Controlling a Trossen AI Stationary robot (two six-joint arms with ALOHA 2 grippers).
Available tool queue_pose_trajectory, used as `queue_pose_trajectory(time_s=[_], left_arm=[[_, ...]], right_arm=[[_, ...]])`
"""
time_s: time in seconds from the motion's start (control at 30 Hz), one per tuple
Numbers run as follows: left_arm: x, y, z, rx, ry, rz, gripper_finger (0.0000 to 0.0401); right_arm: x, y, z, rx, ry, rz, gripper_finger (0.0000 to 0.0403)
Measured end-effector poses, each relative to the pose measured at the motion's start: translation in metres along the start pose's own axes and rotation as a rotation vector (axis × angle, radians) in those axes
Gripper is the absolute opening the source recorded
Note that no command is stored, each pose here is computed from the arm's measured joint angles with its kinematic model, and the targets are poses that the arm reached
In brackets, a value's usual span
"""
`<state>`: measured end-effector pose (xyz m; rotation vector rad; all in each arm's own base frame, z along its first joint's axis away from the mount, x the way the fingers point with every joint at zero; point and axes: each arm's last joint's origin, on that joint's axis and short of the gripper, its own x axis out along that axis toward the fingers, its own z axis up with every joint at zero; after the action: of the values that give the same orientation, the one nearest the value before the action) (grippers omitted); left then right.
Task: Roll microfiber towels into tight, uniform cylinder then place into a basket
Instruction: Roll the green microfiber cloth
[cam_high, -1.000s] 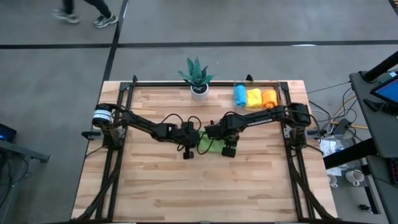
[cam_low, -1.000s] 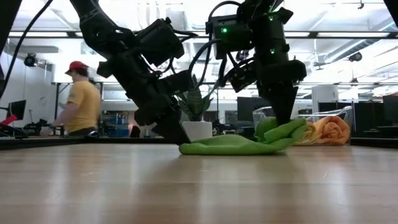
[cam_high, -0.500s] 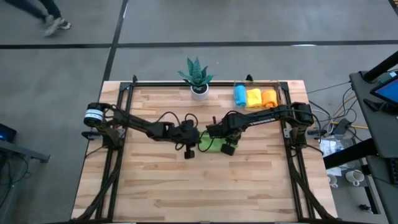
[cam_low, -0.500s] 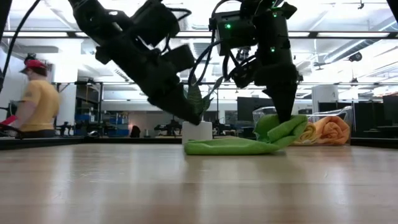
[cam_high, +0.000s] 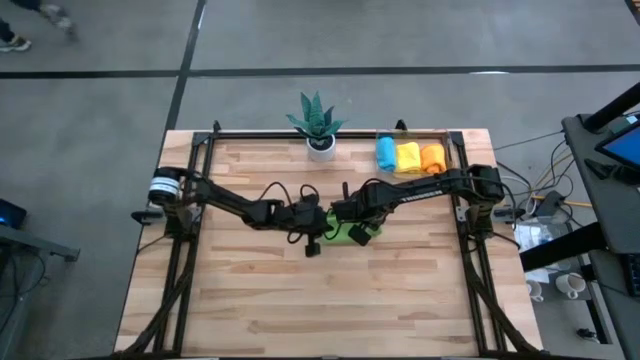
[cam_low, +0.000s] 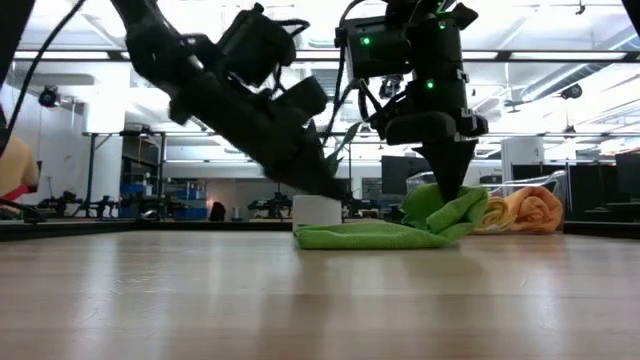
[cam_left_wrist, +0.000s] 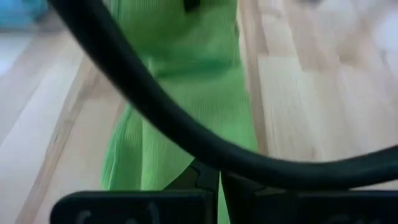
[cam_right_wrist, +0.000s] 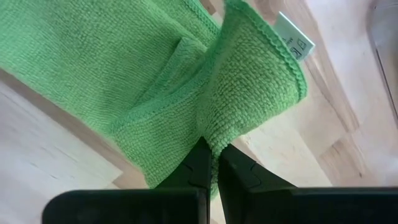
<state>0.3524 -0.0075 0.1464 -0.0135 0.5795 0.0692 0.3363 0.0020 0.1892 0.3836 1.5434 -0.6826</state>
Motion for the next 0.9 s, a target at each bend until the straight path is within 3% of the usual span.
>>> queue_pose_trajectory(time_s=[0.43,0.6,0.9], left_arm=[[0.071,-0.005,0.001,-0.084,-0.341,0.004,0.0000],[0.091,-0.008,0.000,-0.088,-0.359,-0.004,0.0000],[0.101,-0.009,0.000,-0.109,-0.356,-0.017,0.0000]], right_arm=[[0.001,0.002,0.002,-0.005,-0.024,0.006,0.0009],[0.001,0.002,0.002,-0.008,-0.029,-0.001,0.0009],[0.004,0.002,-0.001,-0.053,-0.015,-0.024,0.0009]])
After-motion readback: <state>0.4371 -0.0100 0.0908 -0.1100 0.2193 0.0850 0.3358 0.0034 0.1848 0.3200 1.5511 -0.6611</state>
